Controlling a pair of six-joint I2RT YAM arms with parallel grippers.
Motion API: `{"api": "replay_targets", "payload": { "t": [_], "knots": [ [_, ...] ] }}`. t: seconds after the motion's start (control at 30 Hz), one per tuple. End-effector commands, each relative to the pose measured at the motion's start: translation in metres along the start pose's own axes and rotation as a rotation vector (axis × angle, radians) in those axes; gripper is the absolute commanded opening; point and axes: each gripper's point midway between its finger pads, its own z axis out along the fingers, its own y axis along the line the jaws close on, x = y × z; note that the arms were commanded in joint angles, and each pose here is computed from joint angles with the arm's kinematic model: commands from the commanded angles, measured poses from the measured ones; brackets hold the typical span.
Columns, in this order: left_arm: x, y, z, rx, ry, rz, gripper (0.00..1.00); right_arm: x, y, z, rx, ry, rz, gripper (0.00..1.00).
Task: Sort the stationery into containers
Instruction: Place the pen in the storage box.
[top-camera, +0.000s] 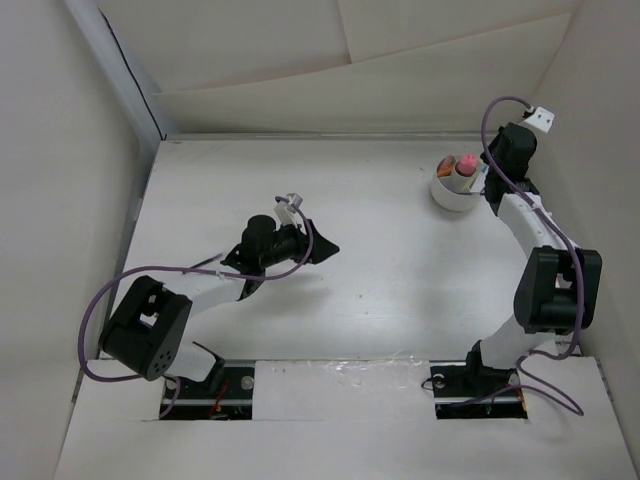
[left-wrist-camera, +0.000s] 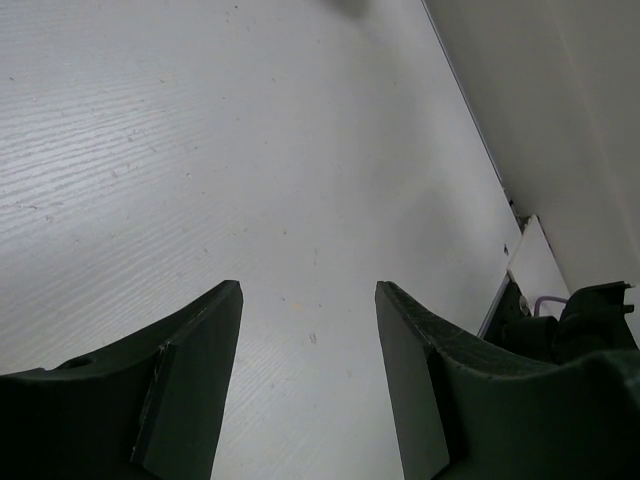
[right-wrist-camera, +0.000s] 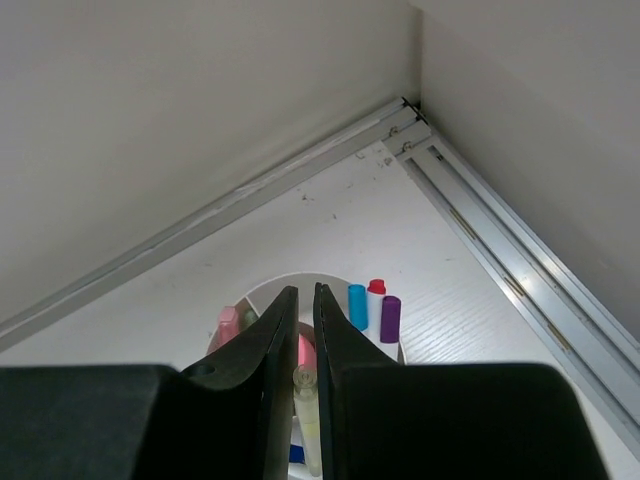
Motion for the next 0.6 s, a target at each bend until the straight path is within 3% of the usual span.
{"api": "replay_targets", "payload": {
  "t": [0.0,0.07,0.1,0.13,0.23,0.37,0.47,0.57],
  "knots": [
    [-0.027,-0.017,0.005,0.042,-0.067,0.041,0.52,-0.008,0.006,0.008,0.012,-0.051,-0.009,0.0],
    [-0.027,-0.014,0.005,0.029,-0.067,0.037,0.52,-0.002,0.013,0.008,0.005,-0.041,-0.014,0.0],
    [-0.028,-0.012,0.005,0.018,-0.076,0.036,0.52,-0.001,0.013,0.008,0.005,-0.041,-0.014,0.05],
    [-0.025,-0.007,0.006,-0.001,-0.066,0.027,0.52,-0.001,0.013,0.008,0.005,-0.041,-0.014,0.18],
    [-0.028,-0.001,0.007,-0.04,-0.078,0.02,0.52,-0.002,0.022,-0.002,-0.025,-0.04,-0.005,0.41],
    [-0.032,0.015,0.005,-0.137,-0.102,-0.009,0.52,-0.025,0.037,-0.024,-0.083,-0.081,0.023,0.59],
    [-0.033,0.028,0.0,-0.223,-0.12,-0.045,0.52,-0.047,0.05,-0.045,-0.141,-0.122,0.041,0.63],
    [-0.047,0.029,-0.009,-0.277,-0.178,-0.084,0.52,-0.037,0.059,-0.062,-0.204,-0.075,0.035,0.63]
  ]
}}
